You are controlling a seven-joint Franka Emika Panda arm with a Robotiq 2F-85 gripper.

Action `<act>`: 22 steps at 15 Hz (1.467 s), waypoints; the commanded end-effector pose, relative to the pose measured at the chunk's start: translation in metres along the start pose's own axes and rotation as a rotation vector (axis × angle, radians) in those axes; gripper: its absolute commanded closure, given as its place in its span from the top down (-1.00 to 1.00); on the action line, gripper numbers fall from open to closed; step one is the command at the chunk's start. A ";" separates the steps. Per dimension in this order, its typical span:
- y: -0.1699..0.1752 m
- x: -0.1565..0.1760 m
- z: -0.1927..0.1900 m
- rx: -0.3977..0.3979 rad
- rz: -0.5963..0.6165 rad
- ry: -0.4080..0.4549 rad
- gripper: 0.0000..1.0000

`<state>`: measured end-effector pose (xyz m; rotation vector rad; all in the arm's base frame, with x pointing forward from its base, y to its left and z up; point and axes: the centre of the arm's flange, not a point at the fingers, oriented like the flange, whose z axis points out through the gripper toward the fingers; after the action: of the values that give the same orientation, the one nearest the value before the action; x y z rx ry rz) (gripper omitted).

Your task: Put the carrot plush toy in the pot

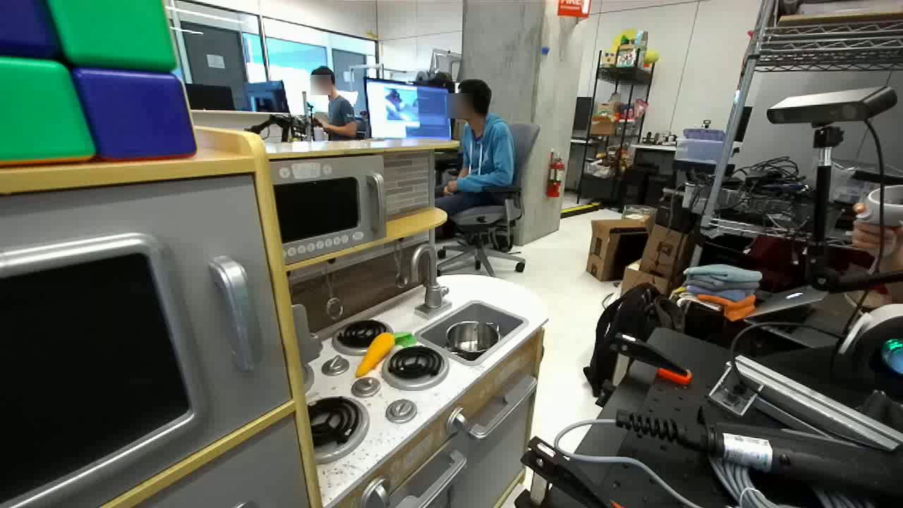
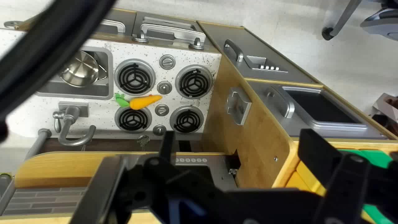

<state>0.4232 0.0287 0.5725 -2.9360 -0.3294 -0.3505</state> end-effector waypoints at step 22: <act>0.062 0.121 0.181 -0.087 0.485 0.085 1.00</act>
<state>0.5304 0.0306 0.4609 -2.9281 0.1991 -0.4404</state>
